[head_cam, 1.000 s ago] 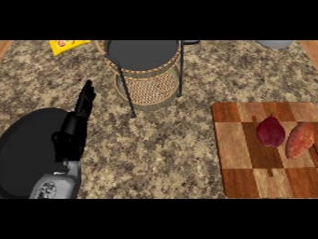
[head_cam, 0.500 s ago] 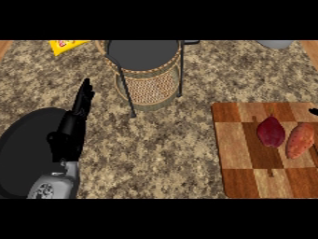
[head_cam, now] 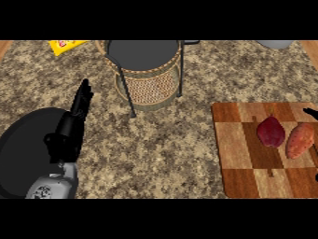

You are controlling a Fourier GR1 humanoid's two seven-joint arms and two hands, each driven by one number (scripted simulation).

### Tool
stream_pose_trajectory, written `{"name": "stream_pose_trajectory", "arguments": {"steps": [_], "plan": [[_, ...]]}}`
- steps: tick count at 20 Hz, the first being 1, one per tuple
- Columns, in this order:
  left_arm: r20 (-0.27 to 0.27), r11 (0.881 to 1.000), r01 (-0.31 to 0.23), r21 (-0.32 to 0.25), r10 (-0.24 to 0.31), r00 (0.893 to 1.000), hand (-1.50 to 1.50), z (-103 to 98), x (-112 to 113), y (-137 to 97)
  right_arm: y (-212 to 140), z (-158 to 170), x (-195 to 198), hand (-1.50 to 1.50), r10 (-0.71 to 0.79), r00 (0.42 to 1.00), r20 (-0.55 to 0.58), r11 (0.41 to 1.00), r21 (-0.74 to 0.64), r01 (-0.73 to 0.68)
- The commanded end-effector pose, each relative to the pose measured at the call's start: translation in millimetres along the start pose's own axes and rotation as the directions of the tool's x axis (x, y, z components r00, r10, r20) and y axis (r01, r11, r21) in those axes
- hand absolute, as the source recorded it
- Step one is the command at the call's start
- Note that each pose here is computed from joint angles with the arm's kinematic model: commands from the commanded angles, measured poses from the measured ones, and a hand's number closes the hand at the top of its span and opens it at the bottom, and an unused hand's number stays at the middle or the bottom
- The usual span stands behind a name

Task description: Pick the sweet potato from the cutting board and place it in the tiered basket

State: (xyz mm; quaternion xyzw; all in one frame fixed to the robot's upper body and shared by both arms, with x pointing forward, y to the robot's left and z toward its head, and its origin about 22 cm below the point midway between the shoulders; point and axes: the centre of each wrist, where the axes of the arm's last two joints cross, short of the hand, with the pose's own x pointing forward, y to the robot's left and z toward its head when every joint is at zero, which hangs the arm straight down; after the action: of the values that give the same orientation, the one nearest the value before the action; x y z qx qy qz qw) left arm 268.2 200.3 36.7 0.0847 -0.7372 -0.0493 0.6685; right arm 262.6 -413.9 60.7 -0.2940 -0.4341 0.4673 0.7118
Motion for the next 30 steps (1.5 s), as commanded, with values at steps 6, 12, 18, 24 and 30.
{"name": "stream_pose_trajectory", "arguments": {"steps": [6, 12, 18, 24, 30], "plan": [[0.005, 1.000, -0.001, 0.003, 0.001, 1.000, 0.00, -6.0, 0.8, -5.1, 23.4, -14.3, 2.4, -1.50, -0.043, 0.999, 0.020, 0.999, -0.002, 0.043], [0.009, 1.000, -0.011, -0.014, 0.011, 1.000, 0.00, -7.3, -10.9, 8.7, 27.8, -22.6, 10.8, 1.50, -0.081, 0.996, 0.023, 0.990, -0.111, 0.083], [-0.001, 1.000, 0.009, 0.003, -0.009, 1.000, 0.00, -10.7, -6.4, -3.6, 37.9, -35.2, 12.7, 1.50, 0.109, 0.992, 0.058, 0.971, -0.218, -0.094], [0.001, 0.999, -0.009, -0.031, 0.009, 1.000, 0.00, -6.4, -1.5, -6.0, 98.9, -44.4, 143.7, 1.50, 0.324, 0.928, 0.185, 0.936, -0.205, -0.286], [0.013, 0.997, -0.007, -0.080, 0.008, 1.000, 0.00, -10.5, -1.4, -12.9, 138.3, -25.2, 273.0, 1.50, 0.567, 0.783, 0.257, 0.823, -0.224, -0.522]]}}
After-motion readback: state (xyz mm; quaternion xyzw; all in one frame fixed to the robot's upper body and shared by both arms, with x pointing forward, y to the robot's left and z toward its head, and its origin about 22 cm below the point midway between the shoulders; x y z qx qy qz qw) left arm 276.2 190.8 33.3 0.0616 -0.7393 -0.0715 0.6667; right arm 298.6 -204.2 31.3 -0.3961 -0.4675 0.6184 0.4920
